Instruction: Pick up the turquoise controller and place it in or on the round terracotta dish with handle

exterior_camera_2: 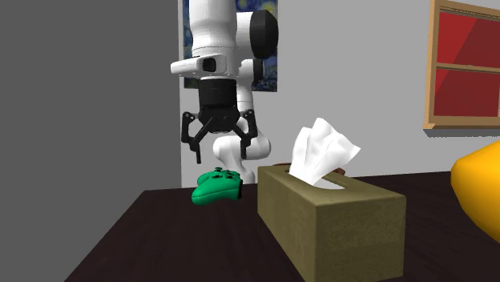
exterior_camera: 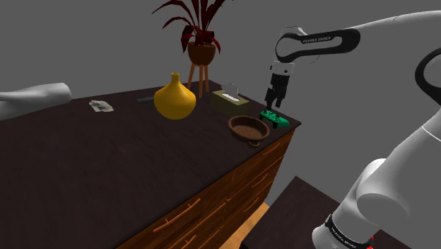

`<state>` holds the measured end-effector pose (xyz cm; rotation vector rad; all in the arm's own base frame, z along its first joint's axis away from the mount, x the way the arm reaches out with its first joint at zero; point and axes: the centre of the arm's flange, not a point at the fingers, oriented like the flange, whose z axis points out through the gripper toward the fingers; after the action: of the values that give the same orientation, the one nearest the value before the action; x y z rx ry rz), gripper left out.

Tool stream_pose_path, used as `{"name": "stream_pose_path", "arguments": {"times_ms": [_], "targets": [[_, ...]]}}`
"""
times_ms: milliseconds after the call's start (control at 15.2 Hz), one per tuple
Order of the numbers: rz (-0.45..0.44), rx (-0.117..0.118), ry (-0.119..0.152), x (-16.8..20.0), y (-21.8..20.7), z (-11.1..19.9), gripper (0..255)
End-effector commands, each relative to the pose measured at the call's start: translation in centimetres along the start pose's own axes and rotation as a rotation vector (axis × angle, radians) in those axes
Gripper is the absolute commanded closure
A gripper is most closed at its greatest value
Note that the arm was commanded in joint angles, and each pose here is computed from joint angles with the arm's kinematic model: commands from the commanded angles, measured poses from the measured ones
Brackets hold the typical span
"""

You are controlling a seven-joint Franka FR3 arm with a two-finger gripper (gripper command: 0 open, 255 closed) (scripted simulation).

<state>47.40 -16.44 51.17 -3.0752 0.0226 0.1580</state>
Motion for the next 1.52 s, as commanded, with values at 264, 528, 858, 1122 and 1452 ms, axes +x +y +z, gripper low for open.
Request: {"name": "stream_pose_path", "arguments": {"times_ms": [264, 528, 858, 1122, 1452], "targets": [[0.0, 0.001, 0.0, 0.0, 0.1, 3.0, 0], [0.0, 0.001, 0.0, 0.0, 0.1, 3.0, 0], [0.0, 0.001, 0.0, 0.0, 0.1, 3.0, 255], [0.0, 0.001, 0.0, 0.0, 0.1, 3.0, 255], [0.0, 0.001, 0.0, -0.1, 0.1, 2.4, 255]]}}
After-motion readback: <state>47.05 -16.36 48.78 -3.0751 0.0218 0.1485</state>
